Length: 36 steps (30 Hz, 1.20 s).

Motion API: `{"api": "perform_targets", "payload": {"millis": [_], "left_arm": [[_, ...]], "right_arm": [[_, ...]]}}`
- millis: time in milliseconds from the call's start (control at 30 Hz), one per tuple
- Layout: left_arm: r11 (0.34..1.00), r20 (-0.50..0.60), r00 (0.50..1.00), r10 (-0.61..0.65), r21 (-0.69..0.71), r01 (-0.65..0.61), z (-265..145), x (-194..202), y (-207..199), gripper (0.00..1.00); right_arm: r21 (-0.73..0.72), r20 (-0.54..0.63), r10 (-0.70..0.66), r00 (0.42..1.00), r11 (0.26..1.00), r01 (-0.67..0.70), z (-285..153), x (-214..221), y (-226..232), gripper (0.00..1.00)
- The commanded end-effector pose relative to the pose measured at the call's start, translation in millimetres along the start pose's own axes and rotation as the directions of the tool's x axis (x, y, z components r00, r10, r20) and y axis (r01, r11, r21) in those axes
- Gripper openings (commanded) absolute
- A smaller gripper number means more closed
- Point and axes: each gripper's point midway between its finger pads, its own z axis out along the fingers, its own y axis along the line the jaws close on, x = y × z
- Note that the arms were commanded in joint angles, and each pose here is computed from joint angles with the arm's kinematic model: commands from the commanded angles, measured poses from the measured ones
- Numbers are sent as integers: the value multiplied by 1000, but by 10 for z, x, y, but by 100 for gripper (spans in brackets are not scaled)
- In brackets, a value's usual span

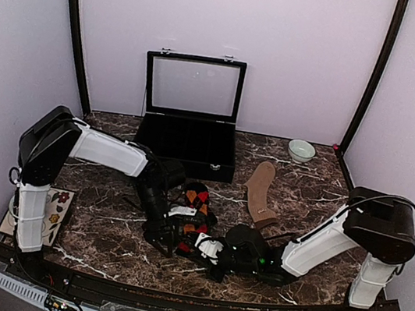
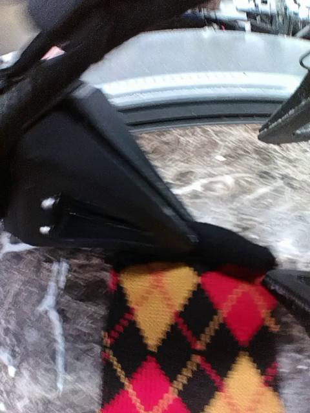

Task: Roll the socks
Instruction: Roll the sock at the center of the board.

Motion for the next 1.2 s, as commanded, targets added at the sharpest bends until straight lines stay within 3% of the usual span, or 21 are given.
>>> {"api": "perform_targets", "payload": {"millis": [0, 167, 367, 600, 867, 1167], "left_arm": [[972, -88, 996, 8, -235, -28, -161, 295, 272, 74], [924, -101, 991, 87, -364, -118, -353, 323, 282, 75], [901, -37, 979, 202, -385, -201, -482, 176, 87, 74], [848, -34, 910, 414, -349, -399, -513, 173, -270, 67], [806, -93, 867, 490, -329, -491, -272, 47, -353, 59], [725, -168, 821, 546, -397, -563, -195, -51, -148, 51]], "right_arm": [[-62, -117, 97, 988, 993, -105, 32, 360, 101, 0], [-100, -163, 184, 969, 974, -202, 59, 377, 105, 0], [-135, -257, 307, 916, 928, -348, 78, 440, 37, 0], [-133, -358, 495, 792, 812, -568, 71, 577, -94, 0], [-128, -434, 605, 668, 692, -710, 127, 674, -39, 0], [-77, -514, 691, 509, 553, -829, 60, 831, -21, 0]]}}
